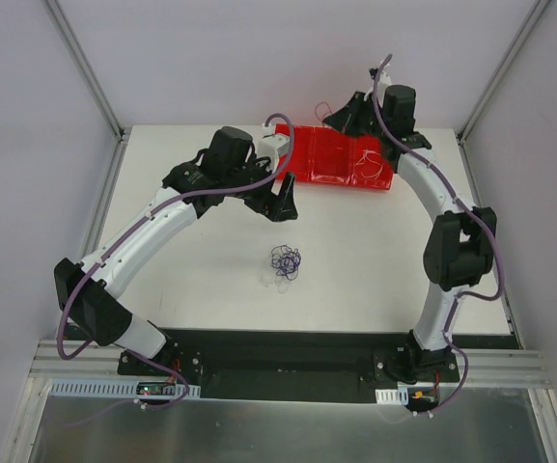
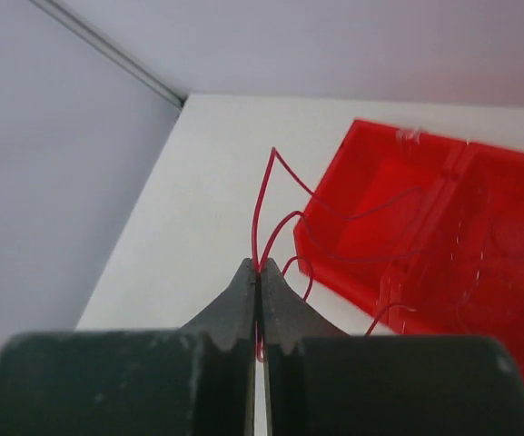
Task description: Untangle the cables
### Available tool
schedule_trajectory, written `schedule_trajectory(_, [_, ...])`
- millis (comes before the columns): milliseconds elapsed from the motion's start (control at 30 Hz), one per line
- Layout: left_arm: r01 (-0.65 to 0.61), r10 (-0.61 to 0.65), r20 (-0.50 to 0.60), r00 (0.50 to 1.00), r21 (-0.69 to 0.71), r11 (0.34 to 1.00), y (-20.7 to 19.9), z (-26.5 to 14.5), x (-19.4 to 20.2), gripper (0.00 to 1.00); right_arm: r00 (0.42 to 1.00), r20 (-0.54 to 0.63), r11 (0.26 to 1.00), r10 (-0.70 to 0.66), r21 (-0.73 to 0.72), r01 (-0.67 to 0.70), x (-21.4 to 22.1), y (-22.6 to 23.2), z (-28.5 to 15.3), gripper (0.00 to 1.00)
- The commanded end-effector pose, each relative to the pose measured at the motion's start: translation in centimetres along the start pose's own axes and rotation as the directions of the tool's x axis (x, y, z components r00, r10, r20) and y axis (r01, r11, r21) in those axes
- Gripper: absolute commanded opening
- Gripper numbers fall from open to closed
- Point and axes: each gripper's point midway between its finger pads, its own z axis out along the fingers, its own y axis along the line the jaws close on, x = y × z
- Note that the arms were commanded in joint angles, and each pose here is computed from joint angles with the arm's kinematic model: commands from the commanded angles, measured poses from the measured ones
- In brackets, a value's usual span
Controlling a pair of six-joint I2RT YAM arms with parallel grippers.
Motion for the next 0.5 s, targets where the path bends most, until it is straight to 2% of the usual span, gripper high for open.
schedule_trajectory(0, [-0.038, 0.039, 0.062, 0.997, -0.017, 0.999, -0.1, -1.4, -1.2, 0.8, 0.995, 0.082, 0.995, 0.058, -0.087, -0.05, -3.9, -1.2, 3.1, 0.0])
schedule_trajectory(200, [-0.044, 0.046, 0.062, 0.997, -0.039, 0.998, 0.4, -1.4, -1.2, 0.8, 0.99, 0.11, 0.994, 0.085, -0.073, -0.078, -5.1, -4.8, 6.3, 0.0])
schedule_trajectory(467, [-0.022, 0.023, 0.052, 0.998, -0.022, 1.0, 0.5, -1.1, -1.1, 0.8, 0.985, 0.051, 0.985, 0.166, 0.027, -0.168, -0.5, -9.3, 7.3, 0.0])
